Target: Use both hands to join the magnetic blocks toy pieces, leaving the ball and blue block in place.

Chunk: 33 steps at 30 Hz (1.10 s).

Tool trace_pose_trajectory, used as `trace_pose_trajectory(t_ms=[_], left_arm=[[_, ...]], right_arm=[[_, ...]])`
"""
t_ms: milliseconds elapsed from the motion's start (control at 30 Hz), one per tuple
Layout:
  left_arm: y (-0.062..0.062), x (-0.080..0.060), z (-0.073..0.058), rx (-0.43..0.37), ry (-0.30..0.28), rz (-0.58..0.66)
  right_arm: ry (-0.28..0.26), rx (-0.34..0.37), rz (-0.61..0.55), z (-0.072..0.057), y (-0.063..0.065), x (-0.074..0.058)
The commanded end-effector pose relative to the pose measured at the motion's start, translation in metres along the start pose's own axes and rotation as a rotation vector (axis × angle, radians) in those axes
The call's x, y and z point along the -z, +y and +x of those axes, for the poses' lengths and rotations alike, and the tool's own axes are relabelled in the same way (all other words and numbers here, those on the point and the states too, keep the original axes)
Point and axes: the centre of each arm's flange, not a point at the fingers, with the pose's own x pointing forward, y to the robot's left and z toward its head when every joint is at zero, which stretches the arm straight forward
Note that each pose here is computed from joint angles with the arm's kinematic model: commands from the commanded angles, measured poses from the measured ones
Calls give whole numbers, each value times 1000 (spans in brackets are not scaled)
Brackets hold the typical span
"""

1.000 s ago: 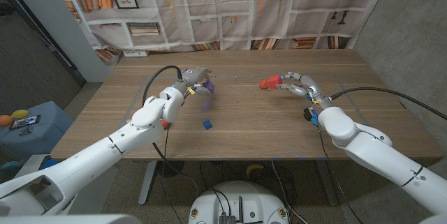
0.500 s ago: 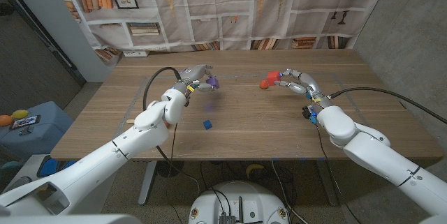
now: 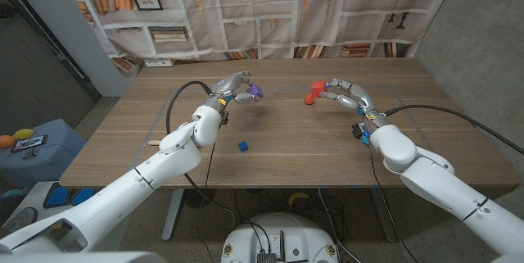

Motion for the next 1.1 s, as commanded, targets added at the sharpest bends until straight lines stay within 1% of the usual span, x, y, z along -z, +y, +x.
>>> trace_pose_trajectory(t_ms=[33, 267, 300, 367, 500, 533, 567, 600, 633, 700, 833, 967, 1100], left_arm=[[-4, -3, -2, -49, -1, -209], [-5, -5, -1, -69, -5, -333], [-4, -6, -1, -72, -11, -347], [-5, -8, 0, -80, -18, -373], [-8, -11, 3, -74, -32, -438], [-9, -12, 4, -74, -35, -457], [-10, -12, 5, -73, -38, -478], [-10, -12, 6, -74, -41, -504], [-11, -13, 7, -72, -44, -524], [-12, -13, 9, -65, -52, -553], [-13, -15, 12, -59, -68, -589], [-15, -15, 15, -58, -75, -643], [-16, -16, 17, -41, -87, -674]], right_arm=[[-42, -10, 87, 4, 5, -1], [-64, -15, 156, 5, 9, 0], [-63, -14, 166, 6, 10, 1], [-79, -19, 185, 6, 12, 1], [-90, -19, 225, 7, 14, 1], [-98, -16, 248, 7, 14, 0], [-120, -3, 299, 6, 14, 0], [-158, 4, 364, 6, 13, 1], [-151, 2, 343, 6, 15, 1], [-170, 4, 386, 7, 16, 2], [-171, 1, 384, 8, 19, 1], [-172, -5, 406, 8, 21, 0], [-164, -10, 407, 9, 23, -1]])
